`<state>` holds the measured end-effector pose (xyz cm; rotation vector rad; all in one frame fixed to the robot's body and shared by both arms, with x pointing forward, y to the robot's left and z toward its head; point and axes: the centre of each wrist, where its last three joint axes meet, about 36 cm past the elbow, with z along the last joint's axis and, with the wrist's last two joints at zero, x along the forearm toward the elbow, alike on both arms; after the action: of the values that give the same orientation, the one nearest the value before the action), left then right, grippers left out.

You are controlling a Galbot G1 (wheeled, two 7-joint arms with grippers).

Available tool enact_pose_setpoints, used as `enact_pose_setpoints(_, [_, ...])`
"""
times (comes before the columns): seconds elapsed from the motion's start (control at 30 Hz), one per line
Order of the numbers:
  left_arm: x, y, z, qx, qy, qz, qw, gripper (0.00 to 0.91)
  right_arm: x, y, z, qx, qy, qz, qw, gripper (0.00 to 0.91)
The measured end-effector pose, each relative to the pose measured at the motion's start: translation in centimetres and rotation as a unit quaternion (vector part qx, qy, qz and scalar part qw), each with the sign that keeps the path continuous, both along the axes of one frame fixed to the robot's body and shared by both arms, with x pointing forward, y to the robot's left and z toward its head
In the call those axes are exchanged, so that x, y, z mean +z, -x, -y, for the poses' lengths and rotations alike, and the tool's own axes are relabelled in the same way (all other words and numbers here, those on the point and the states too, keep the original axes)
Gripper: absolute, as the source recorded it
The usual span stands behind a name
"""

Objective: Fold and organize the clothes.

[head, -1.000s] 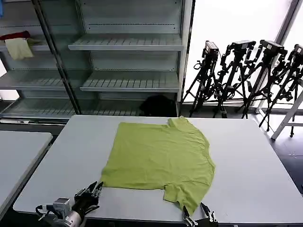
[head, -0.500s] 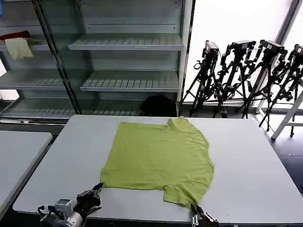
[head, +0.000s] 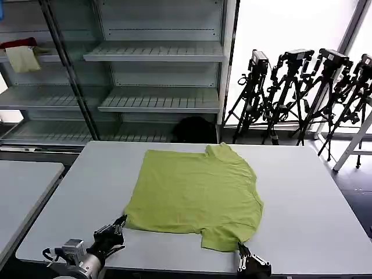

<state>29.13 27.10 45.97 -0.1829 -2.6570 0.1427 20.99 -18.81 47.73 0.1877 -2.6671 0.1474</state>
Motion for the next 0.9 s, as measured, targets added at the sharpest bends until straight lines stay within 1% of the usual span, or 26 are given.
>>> enact_pose_setpoints(0.23, [0.5, -0.6, 0.3, 0.009, 0.008, 0.008, 1.0, 0.0, 0.5, -1.2, 0.5, -0.002, 0.007, 0.013, 1.0, 0.0])
enact_pose_setpoints(0.37, [0.7, -1.2, 0.5, 0.015, 0.01, 0.01, 1.0, 0.0, 0.7, -2.2, 1.0, -0.003, 0.017, 0.018, 1.0, 0.0])
enact_pose_setpoints(0.67, [1.1, -3.2, 1.0, 0.046, 0.006, 0.021, 0.999, 0.0, 1.2, -5.0, 1.7, 0.003, 0.031, 0.039, 0.999, 0.0])
enact_pose_setpoints(0.9, [1.3, -4.3, 1.5, 0.058, 0.001, 0.026, 0.998, 0.0, 1.0, -7.6, 2.2, 0.01, 0.038, 0.055, 0.998, 0.0])
